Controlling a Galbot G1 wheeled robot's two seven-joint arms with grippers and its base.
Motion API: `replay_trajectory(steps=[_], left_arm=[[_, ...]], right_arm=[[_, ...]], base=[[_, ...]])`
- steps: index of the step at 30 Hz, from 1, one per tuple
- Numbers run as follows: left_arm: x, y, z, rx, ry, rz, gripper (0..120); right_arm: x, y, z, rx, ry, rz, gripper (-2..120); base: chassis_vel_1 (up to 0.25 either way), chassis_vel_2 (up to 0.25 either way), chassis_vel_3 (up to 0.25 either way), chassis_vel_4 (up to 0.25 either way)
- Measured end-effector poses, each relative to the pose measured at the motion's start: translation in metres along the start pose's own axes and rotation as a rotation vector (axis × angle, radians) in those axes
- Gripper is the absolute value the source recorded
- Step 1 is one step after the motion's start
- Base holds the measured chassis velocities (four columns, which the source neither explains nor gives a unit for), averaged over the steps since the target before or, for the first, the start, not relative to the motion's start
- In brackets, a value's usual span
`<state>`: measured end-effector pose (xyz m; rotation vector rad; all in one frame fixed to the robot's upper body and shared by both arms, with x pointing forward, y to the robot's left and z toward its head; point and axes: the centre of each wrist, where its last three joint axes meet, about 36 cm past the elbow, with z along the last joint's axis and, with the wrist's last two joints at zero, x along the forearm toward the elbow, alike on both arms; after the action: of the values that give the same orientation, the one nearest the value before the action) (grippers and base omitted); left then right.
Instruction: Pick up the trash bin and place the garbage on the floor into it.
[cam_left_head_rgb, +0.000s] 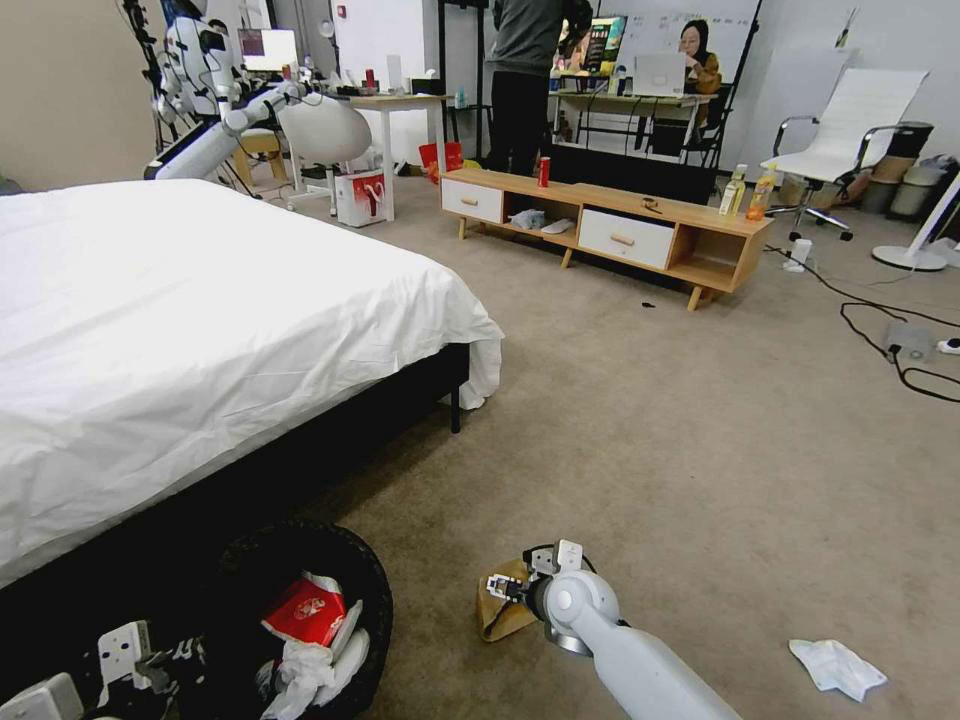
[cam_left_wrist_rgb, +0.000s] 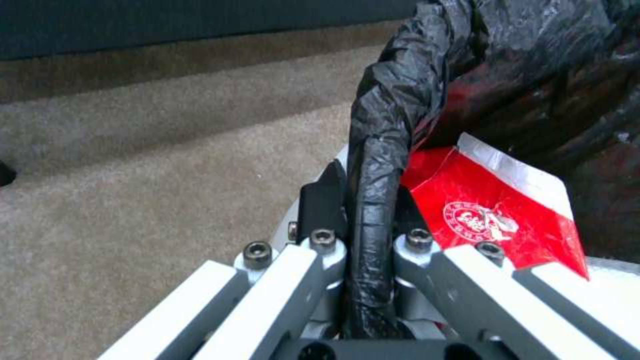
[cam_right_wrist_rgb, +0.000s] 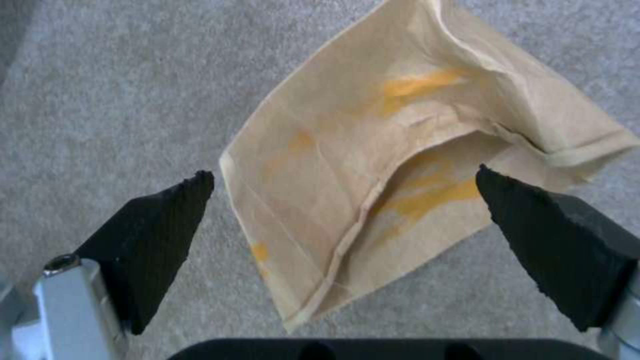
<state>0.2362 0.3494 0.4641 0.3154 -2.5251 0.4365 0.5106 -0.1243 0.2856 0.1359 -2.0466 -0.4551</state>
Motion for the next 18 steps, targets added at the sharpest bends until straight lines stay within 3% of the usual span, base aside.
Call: replay_trajectory(steps=[18], left_arm=[[0.004,-0.001,-0.002,-0.005,-0.004,0.005,3]], right_arm=[[-0.028,-0.020,0.004,-0.032,0.024,0.048,100]], base=[[0.000,0.000,0.000,0.000]])
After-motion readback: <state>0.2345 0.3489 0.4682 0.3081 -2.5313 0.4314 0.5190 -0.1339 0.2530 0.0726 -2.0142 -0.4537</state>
